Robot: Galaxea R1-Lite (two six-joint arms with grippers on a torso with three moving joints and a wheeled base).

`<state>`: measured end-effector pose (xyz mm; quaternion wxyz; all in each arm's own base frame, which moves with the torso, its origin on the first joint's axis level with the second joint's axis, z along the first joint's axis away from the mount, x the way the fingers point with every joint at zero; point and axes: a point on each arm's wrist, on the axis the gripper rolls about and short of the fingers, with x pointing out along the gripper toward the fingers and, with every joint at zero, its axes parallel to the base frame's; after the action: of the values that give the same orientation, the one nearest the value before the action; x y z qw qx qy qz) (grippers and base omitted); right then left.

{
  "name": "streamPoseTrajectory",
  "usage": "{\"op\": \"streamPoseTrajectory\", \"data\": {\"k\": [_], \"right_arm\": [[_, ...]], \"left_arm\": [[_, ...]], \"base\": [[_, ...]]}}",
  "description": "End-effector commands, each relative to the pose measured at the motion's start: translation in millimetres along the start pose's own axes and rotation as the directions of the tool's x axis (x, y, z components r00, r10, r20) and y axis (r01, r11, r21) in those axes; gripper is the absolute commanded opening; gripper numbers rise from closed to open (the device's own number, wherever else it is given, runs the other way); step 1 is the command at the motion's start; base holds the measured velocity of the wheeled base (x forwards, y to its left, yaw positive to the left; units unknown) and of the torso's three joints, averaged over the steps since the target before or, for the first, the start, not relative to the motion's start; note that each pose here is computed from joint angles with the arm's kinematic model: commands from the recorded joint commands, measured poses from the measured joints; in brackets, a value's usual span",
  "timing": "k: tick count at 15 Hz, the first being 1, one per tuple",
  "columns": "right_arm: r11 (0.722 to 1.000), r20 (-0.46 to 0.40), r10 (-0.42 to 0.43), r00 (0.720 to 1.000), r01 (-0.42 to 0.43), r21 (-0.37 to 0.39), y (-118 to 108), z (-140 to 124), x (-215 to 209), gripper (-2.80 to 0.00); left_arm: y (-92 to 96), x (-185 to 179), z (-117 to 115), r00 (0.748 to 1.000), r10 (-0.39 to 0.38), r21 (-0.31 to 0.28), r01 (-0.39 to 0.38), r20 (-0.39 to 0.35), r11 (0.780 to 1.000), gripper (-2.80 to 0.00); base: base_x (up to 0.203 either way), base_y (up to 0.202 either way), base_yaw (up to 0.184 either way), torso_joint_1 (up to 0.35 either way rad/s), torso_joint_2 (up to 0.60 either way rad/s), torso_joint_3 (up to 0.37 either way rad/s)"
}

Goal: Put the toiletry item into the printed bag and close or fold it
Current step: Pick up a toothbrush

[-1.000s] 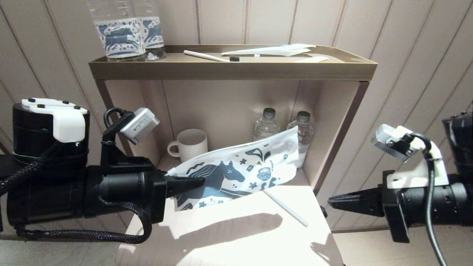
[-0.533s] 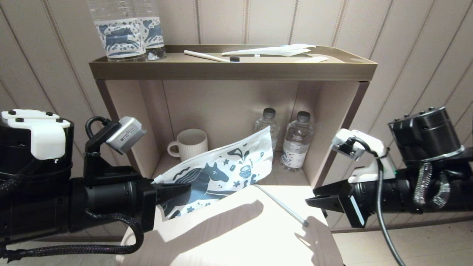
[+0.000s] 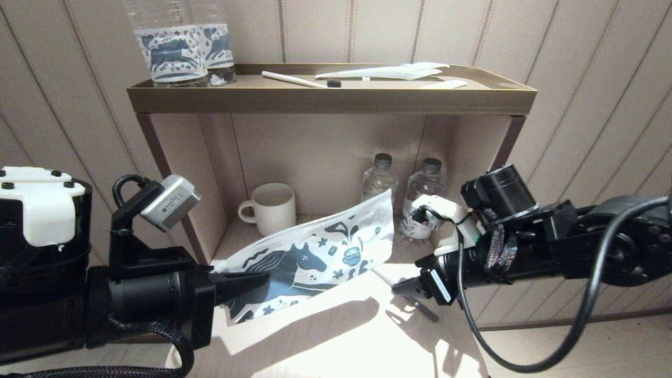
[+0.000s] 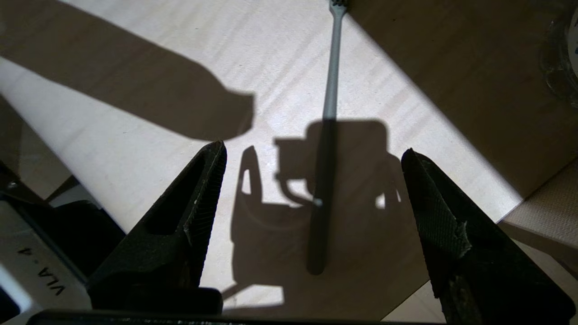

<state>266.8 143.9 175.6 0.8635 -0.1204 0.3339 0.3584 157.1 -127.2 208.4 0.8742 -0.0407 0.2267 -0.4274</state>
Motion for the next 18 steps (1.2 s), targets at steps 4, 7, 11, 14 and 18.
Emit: {"op": "streamPoseTrajectory", "data": {"k": [4, 7, 11, 14, 18], "right_arm": [[0.999, -0.058, -0.04, 0.998, 0.039, -0.013, -10.1, -13.4, 31.7, 0.0], [0.996, -0.098, -0.084, 0.992, 0.081, -0.035, -7.8, -20.6, 36.9, 0.0], [0.993, -0.12, -0.109, 0.987, 0.103, -0.061, -4.0, -24.2, 40.4, 0.0], [0.993, -0.11, -0.108, 0.988, 0.102, -0.067, -4.5, -25.8, 44.3, -2.8], [0.993, -0.104, -0.106, 0.989, 0.099, -0.069, -2.4, -24.9, 41.0, -2.8]], "left_arm": [[-2.1, -3.4, -1.2, 1.0, -0.013, 0.0, 0.013, 0.005, 1.0, -2.8], [-1.6, -3.1, -3.7, 1.0, -0.012, -0.001, 0.012, -0.002, 1.0, -2.8], [-1.6, -3.4, -4.5, 1.0, -0.012, -0.001, 0.012, -0.003, 1.0, -2.8], [-1.8, -3.7, -4.5, 1.0, -0.013, 0.0, 0.013, -0.003, 1.0, -2.8], [-1.7, -4.1, -4.8, 1.0, -0.013, -0.002, 0.013, -0.003, 1.0, -2.8]], "base": [[0.0, 0.0, 0.0, 0.0, 0.0, 0.0], [0.0, 0.0, 0.0, 0.0, 0.0, 0.0], [0.0, 0.0, 0.0, 0.0, 0.0, 0.0], [0.0, 0.0, 0.0, 0.0, 0.0, 0.0], [0.0, 0.0, 0.0, 0.0, 0.0, 0.0]]}}
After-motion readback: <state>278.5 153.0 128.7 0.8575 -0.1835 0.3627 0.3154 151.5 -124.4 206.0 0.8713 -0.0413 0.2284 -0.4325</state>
